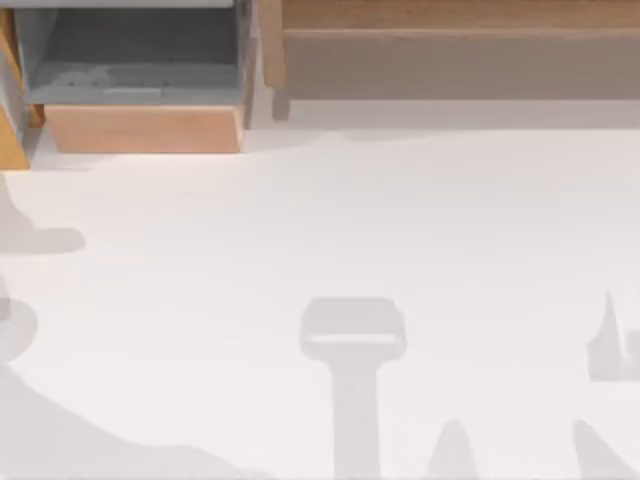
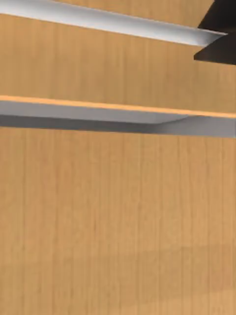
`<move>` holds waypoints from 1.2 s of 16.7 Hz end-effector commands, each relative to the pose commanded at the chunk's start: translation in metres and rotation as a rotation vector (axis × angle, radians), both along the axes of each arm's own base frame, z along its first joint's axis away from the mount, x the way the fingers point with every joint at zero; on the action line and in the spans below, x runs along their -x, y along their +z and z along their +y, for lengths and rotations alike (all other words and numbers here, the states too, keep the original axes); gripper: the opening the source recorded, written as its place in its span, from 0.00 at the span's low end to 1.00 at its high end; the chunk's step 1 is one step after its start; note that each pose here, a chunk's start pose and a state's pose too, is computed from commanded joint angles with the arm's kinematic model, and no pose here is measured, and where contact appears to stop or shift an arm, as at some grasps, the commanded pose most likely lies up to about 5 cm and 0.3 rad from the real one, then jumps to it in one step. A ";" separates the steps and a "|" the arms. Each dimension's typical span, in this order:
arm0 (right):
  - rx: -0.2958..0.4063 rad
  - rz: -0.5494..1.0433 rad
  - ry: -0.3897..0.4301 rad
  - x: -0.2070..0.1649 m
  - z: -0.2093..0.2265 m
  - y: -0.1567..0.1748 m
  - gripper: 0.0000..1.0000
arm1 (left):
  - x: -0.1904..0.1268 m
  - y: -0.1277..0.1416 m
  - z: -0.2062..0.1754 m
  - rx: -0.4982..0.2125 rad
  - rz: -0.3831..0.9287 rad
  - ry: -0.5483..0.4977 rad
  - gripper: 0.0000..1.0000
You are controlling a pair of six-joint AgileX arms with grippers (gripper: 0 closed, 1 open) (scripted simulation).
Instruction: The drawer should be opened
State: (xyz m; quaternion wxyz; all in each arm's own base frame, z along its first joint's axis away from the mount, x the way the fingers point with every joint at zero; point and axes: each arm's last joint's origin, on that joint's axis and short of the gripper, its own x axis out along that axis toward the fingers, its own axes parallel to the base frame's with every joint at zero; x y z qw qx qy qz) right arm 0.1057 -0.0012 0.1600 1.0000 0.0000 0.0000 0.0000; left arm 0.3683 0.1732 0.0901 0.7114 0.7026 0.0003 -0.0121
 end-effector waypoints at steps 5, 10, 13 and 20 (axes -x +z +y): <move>0.000 0.000 0.000 0.000 0.000 0.000 1.00 | 0.018 0.001 0.002 -0.002 -0.005 -0.001 0.00; 0.000 0.000 0.000 0.000 0.000 0.000 1.00 | 0.059 -0.003 0.000 0.006 0.010 -0.001 0.00; 0.000 0.000 0.000 0.000 0.000 0.000 1.00 | 0.062 -0.002 0.000 0.003 0.006 -0.001 0.00; 0.000 0.000 0.000 0.000 0.000 0.000 1.00 | 0.099 -0.004 0.001 0.006 0.010 -0.005 0.00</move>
